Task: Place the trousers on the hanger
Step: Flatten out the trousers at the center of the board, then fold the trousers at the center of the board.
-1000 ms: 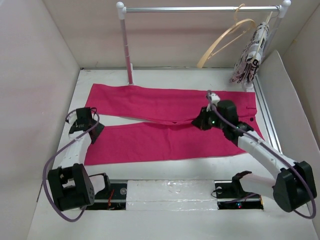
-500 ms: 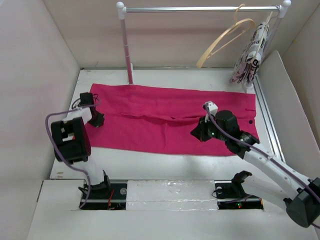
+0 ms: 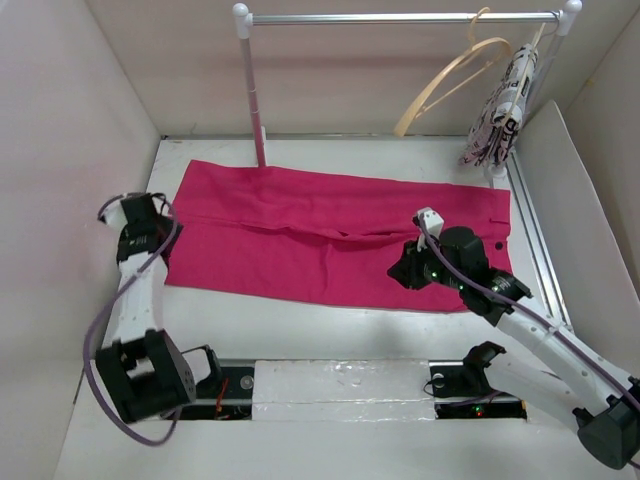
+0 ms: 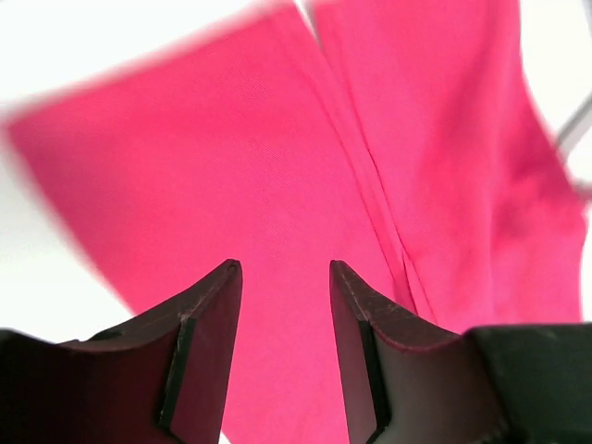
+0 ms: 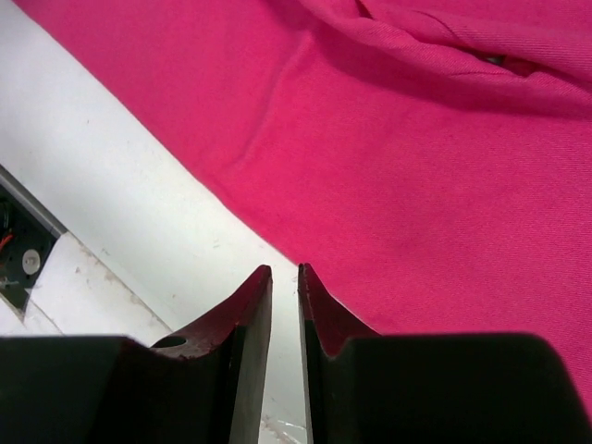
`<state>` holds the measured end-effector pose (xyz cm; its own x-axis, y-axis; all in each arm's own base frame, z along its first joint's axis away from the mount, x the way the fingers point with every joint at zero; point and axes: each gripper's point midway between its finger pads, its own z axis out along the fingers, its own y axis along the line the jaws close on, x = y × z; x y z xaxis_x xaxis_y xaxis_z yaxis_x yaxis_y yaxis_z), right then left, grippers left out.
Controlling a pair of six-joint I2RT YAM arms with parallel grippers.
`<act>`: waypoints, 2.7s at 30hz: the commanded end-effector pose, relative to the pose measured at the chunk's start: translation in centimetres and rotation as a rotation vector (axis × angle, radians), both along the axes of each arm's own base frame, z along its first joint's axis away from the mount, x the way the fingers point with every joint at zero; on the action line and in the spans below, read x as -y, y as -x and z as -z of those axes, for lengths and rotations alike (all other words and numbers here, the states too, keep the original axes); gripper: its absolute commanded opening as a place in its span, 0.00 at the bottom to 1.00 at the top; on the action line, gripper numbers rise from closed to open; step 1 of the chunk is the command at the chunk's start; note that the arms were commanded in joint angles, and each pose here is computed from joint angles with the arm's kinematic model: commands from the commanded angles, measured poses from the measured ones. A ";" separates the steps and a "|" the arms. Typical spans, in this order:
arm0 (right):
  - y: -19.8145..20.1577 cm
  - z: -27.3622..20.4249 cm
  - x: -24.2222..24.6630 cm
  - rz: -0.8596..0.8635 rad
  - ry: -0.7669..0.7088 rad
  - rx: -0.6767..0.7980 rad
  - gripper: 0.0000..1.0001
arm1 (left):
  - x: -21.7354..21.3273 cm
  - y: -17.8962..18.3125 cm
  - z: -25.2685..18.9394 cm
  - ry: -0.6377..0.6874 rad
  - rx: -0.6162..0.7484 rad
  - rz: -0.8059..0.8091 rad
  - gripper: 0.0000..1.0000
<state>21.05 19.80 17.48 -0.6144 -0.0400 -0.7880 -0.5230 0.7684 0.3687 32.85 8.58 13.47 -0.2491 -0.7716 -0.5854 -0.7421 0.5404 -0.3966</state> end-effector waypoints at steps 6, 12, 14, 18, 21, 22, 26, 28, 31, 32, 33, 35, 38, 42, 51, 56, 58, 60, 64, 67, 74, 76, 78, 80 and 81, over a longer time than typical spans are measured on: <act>1.8 1.1 0.0 -0.073 0.024 -0.025 0.24 | -5.9 9.0 6.2 0.055 -0.142 -0.248 0.41; 3.2 2.5 0.3 -0.099 0.017 -0.055 0.25 | -7.0 8.2 9.4 0.131 -0.200 -0.270 0.57; 3.4 2.8 0.4 -0.097 0.019 -0.062 0.25 | -7.0 7.7 9.3 0.131 -0.179 -0.259 0.63; 3.7 3.3 0.8 -0.067 0.020 -0.094 0.25 | -6.8 7.8 11.1 0.156 -0.219 -0.250 0.47; 3.3 3.1 1.8 0.013 0.021 -0.086 0.25 | -6.6 7.4 11.8 0.185 -0.224 -0.245 0.30; 2.7 2.8 2.6 0.064 0.030 -0.061 0.25 | -6.7 7.2 12.0 0.184 -0.222 -0.243 0.17; 1.7 3.3 6.1 0.285 0.094 -0.129 0.33 | -5.8 6.5 11.8 0.215 -0.200 -0.180 0.00; 1.1 3.7 8.7 0.410 0.146 -0.145 0.49 | -5.8 6.4 10.5 0.197 -0.185 -0.162 0.00; 0.6 4.6 11.9 0.566 0.181 -0.194 0.62 | -4.8 5.4 7.3 0.163 -0.086 -0.136 0.00; 0.4 4.7 12.7 0.609 0.190 -0.207 0.63 | -4.6 5.1 6.4 0.164 -0.046 -0.131 0.00; 0.6 5.4 13.7 0.648 0.215 -0.249 0.65 | -4.6 4.9 4.7 0.142 0.009 -0.130 0.00; 0.5 6.3 16.2 0.764 0.236 -0.291 0.67 | -4.1 4.9 3.6 0.141 0.029 -0.122 0.00; 0.6 7.7 20.0 0.927 0.241 -0.352 0.69 | -3.7 4.4 0.8 0.090 0.097 -0.111 0.00; -0.3 10.1 22.1 1.099 0.177 -0.489 0.64 | -2.7 3.1 -2.7 0.097 0.227 -0.090 0.00; 1.1 12.4 28.6 1.571 0.111 -0.625 0.56 | -1.9 1.0 -5.4 0.131 0.312 -0.058 0.00; 0.3 13.7 28.7 1.593 0.053 -0.680 0.55 | -1.5 0.4 -4.2 0.173 0.307 -0.052 0.00; 0.1 14.4 28.7 1.593 0.058 -0.704 0.54 | -1.5 0.5 -3.3 0.177 0.294 -0.056 0.00; -0.1 14.9 28.8 1.589 0.058 -0.718 0.53 | -1.9 0.7 -3.1 0.162 0.284 -0.076 0.00; -0.5 15.5 28.7 1.553 0.056 -0.736 0.28 | -2.9 0.8 -3.4 0.132 0.261 -0.114 0.00; -2.0 13.0 30.2 1.502 0.106 -0.642 0.01 | -3.8 0.7 -4.3 0.099 0.253 -0.144 0.00; -6.6 2.3 34.3 1.485 0.202 -0.292 0.00 | -5.9 0.0 -5.8 0.036 0.242 -0.201 0.00; -8.2 1.1 34.8 1.463 0.219 -0.261 0.00 | -6.4 -1.0 -6.5 0.031 0.260 -0.203 0.00; -10.6 -0.5 35.9 1.446 0.238 -0.225 0.00 | -6.4 -2.2 -7.3 0.006 0.278 -0.196 0.00; -12.5 -1.2 36.4 1.408 0.274 -0.206 0.00 | -6.7 -3.1 -7.9 -0.031 0.293 -0.206 0.00; -14.1 -2.9 36.7 1.406 0.270 -0.169 0.00 | -6.3 -4.3 -8.4 -0.044 0.308 -0.187 0.00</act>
